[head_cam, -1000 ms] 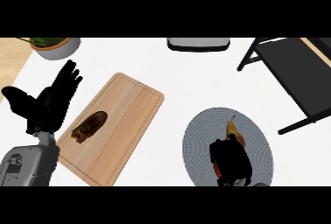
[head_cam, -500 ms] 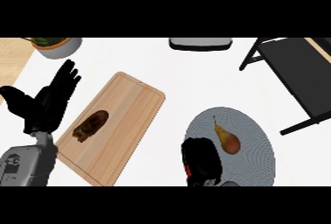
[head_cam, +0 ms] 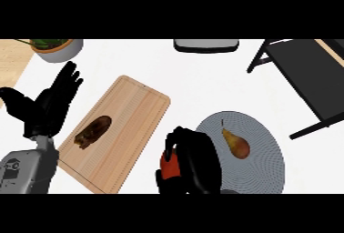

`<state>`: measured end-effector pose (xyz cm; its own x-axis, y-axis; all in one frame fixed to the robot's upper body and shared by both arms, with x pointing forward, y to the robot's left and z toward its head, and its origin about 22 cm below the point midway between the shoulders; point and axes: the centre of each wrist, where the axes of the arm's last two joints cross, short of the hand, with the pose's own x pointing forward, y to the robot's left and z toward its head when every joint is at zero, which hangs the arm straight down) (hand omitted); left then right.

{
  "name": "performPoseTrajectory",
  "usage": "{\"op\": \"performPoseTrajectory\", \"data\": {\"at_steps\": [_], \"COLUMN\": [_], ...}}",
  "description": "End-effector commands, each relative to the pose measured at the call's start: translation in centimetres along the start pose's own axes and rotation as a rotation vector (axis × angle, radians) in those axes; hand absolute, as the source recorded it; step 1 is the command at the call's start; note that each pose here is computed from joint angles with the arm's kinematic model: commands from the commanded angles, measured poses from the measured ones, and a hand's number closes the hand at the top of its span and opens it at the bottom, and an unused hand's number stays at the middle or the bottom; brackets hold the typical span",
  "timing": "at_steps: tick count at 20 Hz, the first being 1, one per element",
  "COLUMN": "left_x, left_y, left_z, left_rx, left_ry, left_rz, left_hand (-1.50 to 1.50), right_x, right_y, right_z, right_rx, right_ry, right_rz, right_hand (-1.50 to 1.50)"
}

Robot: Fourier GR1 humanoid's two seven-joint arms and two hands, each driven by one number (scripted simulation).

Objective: Pick the bell pepper from the placemat and place it in the tiered shelf

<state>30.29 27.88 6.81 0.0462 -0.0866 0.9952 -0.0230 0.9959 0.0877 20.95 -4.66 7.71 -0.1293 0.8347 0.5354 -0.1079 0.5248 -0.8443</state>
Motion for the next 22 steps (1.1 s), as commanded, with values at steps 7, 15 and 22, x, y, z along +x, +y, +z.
{"op": "performPoseTrajectory", "data": {"at_steps": [7, 15, 22], "left_x": [-0.6, 1.0, -1.0], "left_y": [-0.4, -0.3, 0.6], "left_z": [0.2, 0.1, 1.6], "left_rx": [0.009, -0.006, -0.010], "left_ry": [0.012, -0.010, -0.008], "left_rz": [0.015, 0.000, 0.004], "left_hand": [0.00, 0.00, 0.00], "right_x": [3.1, 1.3, -1.9], "right_y": [-12.2, -18.4, -24.8], "right_z": [2.5, 0.1, 0.4], "right_rx": [-0.362, -0.477, -0.565], "right_ry": [-0.004, 0.131, 0.253], "right_rz": [-0.186, -0.058, -0.045], "right_hand": [1.50, 1.50, 1.50]}}
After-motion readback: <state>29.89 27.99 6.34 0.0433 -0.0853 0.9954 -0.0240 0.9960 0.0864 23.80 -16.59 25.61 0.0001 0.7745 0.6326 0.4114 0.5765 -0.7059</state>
